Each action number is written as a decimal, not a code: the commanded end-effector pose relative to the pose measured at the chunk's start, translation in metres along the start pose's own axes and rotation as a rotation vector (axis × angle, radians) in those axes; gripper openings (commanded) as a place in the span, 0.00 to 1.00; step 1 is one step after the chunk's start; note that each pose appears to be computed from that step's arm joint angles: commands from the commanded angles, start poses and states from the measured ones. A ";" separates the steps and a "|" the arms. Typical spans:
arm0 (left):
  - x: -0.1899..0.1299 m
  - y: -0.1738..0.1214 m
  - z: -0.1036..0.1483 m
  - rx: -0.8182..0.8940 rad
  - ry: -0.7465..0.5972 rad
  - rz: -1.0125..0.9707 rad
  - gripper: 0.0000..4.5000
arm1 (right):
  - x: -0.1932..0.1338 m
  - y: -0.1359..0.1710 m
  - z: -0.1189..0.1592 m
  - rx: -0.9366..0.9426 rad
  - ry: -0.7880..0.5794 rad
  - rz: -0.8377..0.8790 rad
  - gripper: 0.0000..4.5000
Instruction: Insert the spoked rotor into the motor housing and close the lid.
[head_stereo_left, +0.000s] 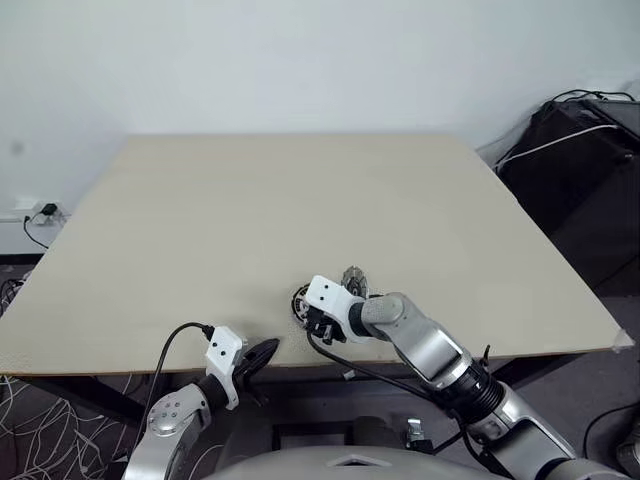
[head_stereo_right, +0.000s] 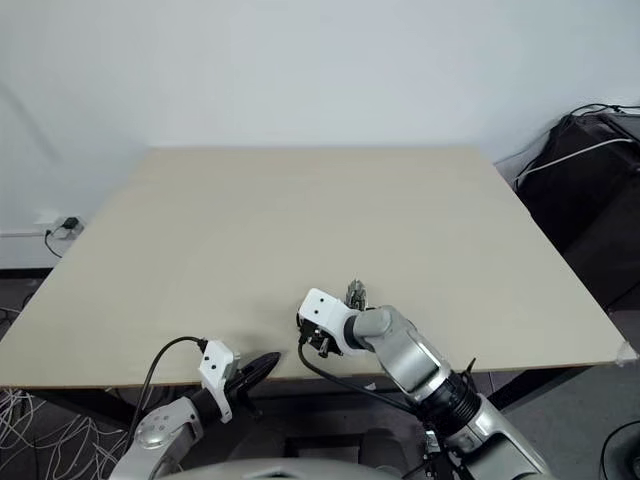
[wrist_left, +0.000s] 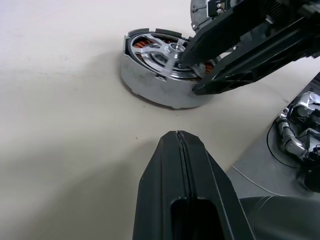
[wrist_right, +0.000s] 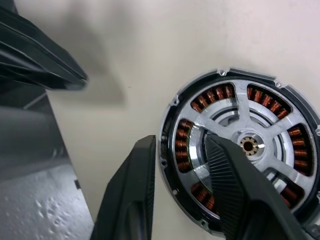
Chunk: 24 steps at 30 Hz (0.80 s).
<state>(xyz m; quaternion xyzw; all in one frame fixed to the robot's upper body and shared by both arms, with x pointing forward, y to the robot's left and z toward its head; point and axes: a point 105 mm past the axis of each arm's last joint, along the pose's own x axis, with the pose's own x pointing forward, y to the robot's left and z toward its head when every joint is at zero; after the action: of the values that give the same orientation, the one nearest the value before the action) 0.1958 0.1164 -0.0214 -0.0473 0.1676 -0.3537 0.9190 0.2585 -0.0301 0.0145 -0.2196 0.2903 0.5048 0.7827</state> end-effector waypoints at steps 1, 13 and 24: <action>0.003 -0.001 0.007 0.001 -0.030 -0.013 0.00 | -0.012 0.004 0.030 0.018 -0.140 0.025 0.36; 0.004 -0.002 0.007 -0.005 -0.023 -0.030 0.00 | -0.045 0.014 0.099 0.196 -0.509 0.078 0.22; 0.003 0.001 0.011 0.027 -0.032 -0.019 0.00 | -0.092 -0.081 0.061 0.080 -0.493 -0.572 0.00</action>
<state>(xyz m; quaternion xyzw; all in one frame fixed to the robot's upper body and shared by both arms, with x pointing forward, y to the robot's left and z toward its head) 0.1978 0.1142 -0.0195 -0.0517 0.1653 -0.3604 0.9166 0.3107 -0.0687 0.1157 -0.1092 0.0739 0.3275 0.9356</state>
